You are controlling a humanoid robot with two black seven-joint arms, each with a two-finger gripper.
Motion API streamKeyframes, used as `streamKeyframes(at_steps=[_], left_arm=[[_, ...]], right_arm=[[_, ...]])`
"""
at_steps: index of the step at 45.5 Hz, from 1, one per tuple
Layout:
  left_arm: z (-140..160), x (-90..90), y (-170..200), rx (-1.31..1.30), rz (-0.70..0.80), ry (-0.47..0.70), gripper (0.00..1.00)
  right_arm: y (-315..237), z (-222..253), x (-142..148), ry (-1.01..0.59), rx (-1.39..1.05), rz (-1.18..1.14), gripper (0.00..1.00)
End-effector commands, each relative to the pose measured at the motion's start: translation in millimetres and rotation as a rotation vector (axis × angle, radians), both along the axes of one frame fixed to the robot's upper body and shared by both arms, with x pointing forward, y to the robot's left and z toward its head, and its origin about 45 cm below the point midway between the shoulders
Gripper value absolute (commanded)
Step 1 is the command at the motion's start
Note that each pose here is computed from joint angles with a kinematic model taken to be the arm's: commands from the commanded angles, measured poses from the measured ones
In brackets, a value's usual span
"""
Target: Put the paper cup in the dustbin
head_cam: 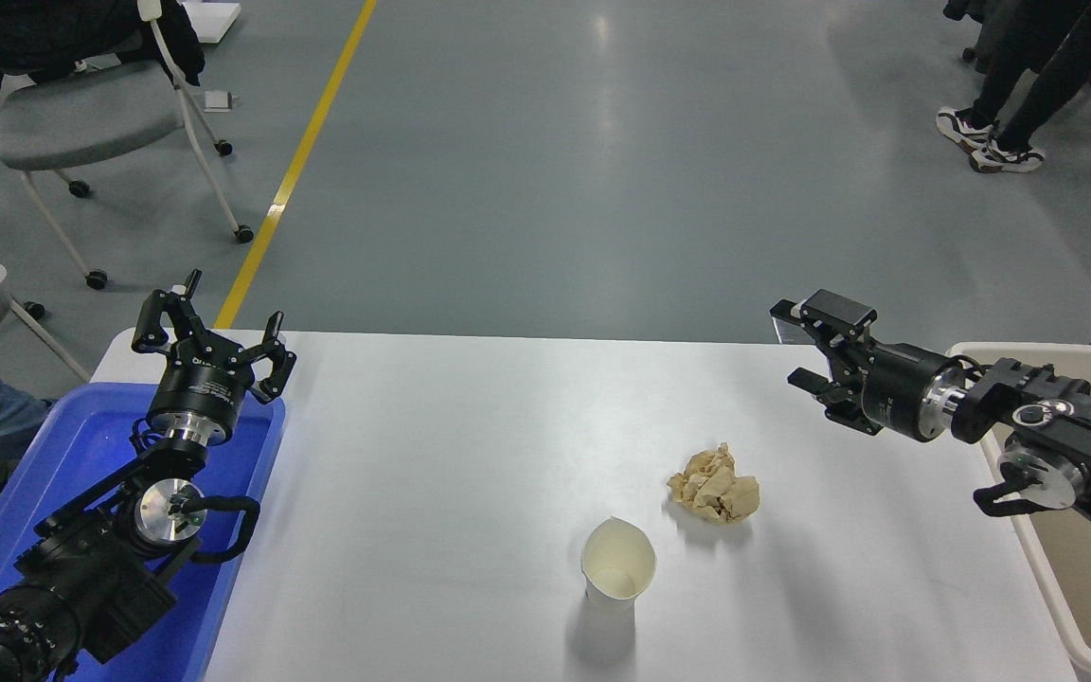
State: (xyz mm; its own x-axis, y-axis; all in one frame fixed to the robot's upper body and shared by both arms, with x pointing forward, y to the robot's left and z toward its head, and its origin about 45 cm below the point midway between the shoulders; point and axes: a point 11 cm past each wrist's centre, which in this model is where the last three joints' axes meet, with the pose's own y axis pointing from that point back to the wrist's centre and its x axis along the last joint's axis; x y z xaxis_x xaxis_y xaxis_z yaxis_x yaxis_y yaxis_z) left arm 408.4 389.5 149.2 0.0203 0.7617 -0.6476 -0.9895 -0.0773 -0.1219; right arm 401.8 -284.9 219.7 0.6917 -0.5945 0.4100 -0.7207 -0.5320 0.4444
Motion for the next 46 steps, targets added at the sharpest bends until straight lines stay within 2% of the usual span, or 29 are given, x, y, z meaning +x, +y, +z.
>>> streamKeyframes(at_steps=[1, 21, 46], left_arm=[[0, 0.0, 0, -0.001, 0.000, 0.000, 1.00], [0, 0.0, 0, -0.001, 0.000, 0.000, 1.00], [0, 0.0, 0, -0.001, 0.000, 0.000, 1.00]], right_arm=[[23, 20, -10, -0.032, -0.256, 0.248, 1.00], [101, -5, -32, 0.015, -0.538, 0.643, 1.00], [140, -43, -55, 0.037, -0.780, 0.888, 1.00]])
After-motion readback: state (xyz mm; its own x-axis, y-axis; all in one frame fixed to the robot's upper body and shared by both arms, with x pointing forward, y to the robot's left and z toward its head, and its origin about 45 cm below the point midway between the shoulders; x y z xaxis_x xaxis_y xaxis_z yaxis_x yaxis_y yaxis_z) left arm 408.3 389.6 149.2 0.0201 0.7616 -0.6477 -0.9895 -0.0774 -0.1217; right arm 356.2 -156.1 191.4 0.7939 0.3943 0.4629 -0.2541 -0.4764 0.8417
